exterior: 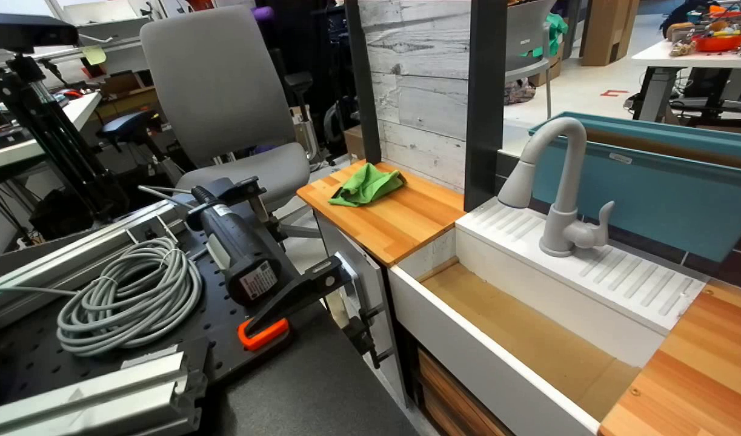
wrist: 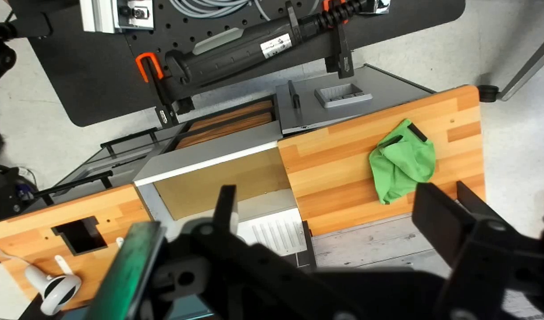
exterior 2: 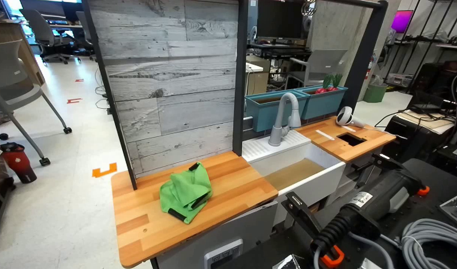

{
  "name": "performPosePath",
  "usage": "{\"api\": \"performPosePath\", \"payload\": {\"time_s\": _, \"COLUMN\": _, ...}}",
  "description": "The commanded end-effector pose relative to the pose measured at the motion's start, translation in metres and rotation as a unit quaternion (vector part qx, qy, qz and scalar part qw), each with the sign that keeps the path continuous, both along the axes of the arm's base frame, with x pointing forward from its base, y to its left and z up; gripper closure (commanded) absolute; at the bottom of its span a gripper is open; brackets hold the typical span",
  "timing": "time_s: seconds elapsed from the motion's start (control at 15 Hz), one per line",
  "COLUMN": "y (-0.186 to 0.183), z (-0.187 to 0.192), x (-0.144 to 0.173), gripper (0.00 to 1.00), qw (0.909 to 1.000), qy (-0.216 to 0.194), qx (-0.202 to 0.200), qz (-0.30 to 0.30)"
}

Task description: Move the green cloth to the right

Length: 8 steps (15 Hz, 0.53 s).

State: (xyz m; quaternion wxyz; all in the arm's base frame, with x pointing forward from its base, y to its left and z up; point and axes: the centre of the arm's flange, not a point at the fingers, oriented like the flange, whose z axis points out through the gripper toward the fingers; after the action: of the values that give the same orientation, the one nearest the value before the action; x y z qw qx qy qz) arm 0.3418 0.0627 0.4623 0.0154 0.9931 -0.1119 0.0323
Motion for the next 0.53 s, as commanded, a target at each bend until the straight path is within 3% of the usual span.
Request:
{"api": "performPosePath", "payload": {"time_s": 0.0, "y": 0.005, "z": -0.005, "x": 0.006, "gripper": 0.00, "qw": 1.0000, "qy": 0.000, "qx": -0.004, "qz": 0.003}}
{"api": "performPosePath", "payload": {"time_s": 0.33, "y": 0.057, "z": -0.039, "x": 0.048, "gripper": 0.00, "qw": 0.9984, "qy": -0.048, "qx": -0.005, "qz": 0.031}}
{"api": "performPosePath", "payload": {"time_s": 0.47, "y": 0.080, "z": -0.060, "x": 0.067, "gripper": 0.00, "qw": 0.9979, "qy": -0.048, "qx": 0.000, "qz": 0.044}}
